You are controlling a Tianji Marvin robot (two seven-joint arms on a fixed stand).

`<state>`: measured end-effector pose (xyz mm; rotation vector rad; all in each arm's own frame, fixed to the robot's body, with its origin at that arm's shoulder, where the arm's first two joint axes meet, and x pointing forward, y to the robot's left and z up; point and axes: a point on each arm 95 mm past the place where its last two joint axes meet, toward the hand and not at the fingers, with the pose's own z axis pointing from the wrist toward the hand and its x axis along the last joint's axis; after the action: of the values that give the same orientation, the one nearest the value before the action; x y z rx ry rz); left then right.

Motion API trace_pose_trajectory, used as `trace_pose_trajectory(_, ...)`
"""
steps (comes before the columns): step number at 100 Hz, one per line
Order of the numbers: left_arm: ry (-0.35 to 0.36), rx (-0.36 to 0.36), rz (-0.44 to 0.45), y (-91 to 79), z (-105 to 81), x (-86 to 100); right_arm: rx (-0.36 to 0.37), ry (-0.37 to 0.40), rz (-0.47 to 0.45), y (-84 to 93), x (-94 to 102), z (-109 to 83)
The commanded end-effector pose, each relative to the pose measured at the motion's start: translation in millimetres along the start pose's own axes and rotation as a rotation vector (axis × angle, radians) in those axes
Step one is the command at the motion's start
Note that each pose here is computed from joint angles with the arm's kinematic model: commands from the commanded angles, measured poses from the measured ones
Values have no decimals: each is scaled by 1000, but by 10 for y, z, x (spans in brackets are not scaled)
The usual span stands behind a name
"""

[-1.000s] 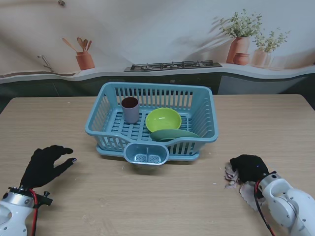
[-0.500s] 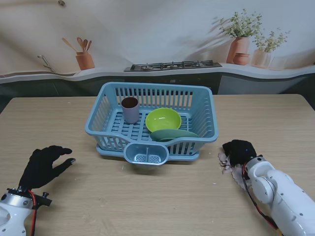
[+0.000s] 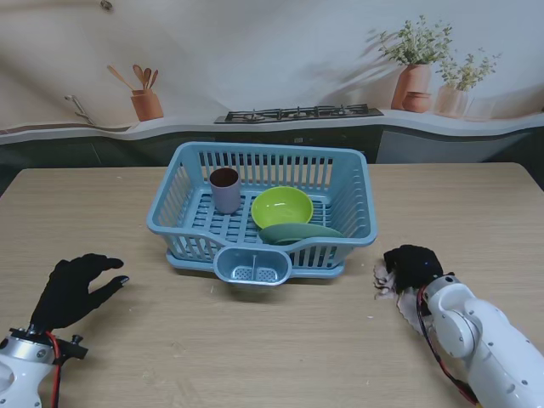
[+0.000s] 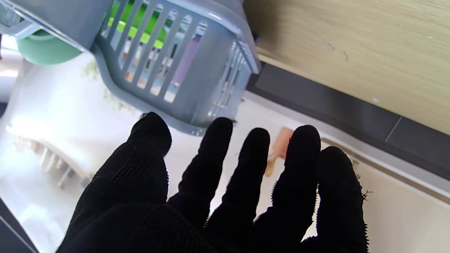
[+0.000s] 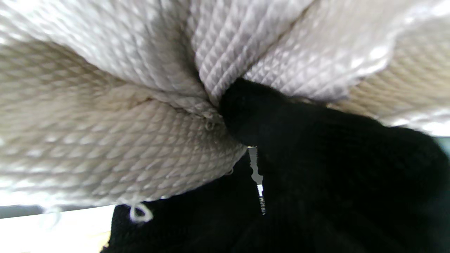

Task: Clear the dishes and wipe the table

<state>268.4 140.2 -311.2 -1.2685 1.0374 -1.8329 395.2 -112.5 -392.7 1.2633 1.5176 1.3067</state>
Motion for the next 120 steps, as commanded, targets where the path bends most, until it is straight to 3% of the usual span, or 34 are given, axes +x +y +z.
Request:
trace_pose_trajectory(1, 4, -13, -13, 13, -20, 32, 72, 18, -8, -237, -7, -158)
trace_pose_trajectory(31, -12, -37, -23, 3, -81, 33, 76, 55, -3, -199, -99, -499)
trace_pose_trajectory(50, -58, -83, -46, 16, -138, 28, 74, 56, -20, -228, -145, -522)
trace_pose_trajectory(64, -80, -106, -66, 23, -164, 15, 65, 42, -24, -235, -147, -414)
trace_pose_trajectory(86, -107, -139, -117, 43, -178, -11, 39, 16, -40, -194, -132, -80)
trace_pose_trajectory(120, -120, -132, -167, 54, -160, 0, 25, -23, -60, -129, -61, 277)
